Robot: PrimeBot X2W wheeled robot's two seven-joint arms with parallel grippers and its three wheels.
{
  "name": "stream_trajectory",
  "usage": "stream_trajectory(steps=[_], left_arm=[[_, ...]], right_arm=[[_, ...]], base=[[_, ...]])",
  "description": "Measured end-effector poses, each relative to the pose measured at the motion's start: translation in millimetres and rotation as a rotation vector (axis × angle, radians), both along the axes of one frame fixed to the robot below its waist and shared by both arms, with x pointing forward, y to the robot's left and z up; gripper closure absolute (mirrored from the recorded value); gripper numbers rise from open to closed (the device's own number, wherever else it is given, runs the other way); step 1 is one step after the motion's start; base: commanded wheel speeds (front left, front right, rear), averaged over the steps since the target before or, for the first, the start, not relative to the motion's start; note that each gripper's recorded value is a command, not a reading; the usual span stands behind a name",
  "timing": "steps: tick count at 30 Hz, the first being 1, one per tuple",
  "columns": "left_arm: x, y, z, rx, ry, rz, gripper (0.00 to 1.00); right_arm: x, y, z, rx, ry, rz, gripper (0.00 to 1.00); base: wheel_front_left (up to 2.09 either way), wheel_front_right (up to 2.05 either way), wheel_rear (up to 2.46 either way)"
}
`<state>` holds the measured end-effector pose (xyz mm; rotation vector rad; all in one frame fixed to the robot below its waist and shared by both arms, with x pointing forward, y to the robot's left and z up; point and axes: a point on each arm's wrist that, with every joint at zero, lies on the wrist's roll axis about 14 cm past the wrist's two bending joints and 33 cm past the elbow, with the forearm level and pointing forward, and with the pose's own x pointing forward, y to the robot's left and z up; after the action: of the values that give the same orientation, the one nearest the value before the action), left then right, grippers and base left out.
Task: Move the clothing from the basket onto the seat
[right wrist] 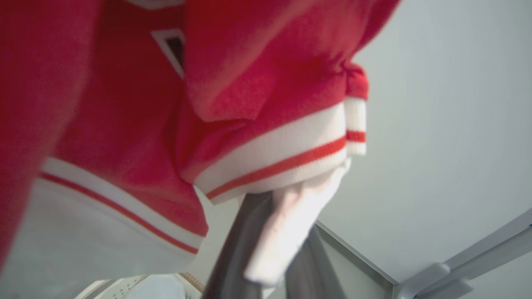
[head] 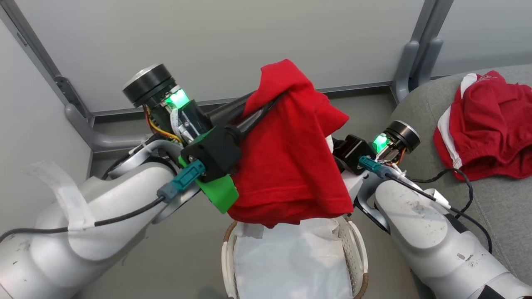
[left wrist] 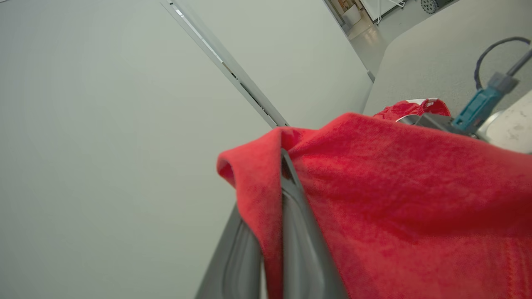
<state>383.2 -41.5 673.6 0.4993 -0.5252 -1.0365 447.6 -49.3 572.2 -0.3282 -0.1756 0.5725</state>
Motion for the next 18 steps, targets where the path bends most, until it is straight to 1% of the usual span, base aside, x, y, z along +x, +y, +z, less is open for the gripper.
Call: stream_trajectory(steps=[4, 10, 11, 12, 13, 14, 15, 16, 18], left_arm=[[15.2, 14.9, -20.7, -0.025, 0.086, 0.060, 1.00], [27.2, 27.9, -61.1, -0.085, 0.244, 0.137, 1.00], [27.5, 28.2, -66.2, -0.095, 0.264, 0.145, 0.95], [27.7, 28.1, -72.6, -0.111, 0.292, 0.154, 0.68], [28.0, 27.9, -77.8, -0.133, 0.323, 0.165, 0.55], [28.5, 27.7, -81.5, -0.154, 0.350, 0.175, 0.25], [28.1, 27.1, -87.0, -0.171, 0.379, 0.185, 0.09], [26.7, 25.7, -90.8, -0.189, 0.400, 0.190, 0.00], [25.2, 22.7, -91.1, -0.254, 0.442, 0.199, 0.00]], right_arm=[[2.2, -6.0, 8.8, 0.050, -0.016, -0.020, 1.00], [3.0, -26.5, 19.6, 0.159, -0.035, -0.090, 1.00], [2.8, -29.0, 21.1, 0.173, -0.039, -0.098, 1.00], [2.8, -32.1, 23.6, 0.191, -0.045, -0.109, 1.00], [2.9, -35.7, 25.6, 0.207, -0.051, -0.122, 1.00], [2.6, -37.8, 27.1, 0.216, -0.056, -0.129, 1.00], [2.2, -40.8, 29.0, 0.229, -0.062, -0.139, 1.00], [1.7, -43.3, 30.2, 0.241, -0.067, -0.148, 1.00], [0.6, -46.5, 33.0, 0.260, -0.077, -0.159, 1.00]], base=[[0.00, 0.00, 0.00], [0.00, 0.00, 0.00], [0.00, 0.00, 0.00], [0.00, 0.00, 0.00], [0.00, 0.00, 0.00], [0.00, 0.00, 0.00], [0.00, 0.00, 0.00], [0.00, 0.00, 0.00], [0.00, 0.00, 0.00]])
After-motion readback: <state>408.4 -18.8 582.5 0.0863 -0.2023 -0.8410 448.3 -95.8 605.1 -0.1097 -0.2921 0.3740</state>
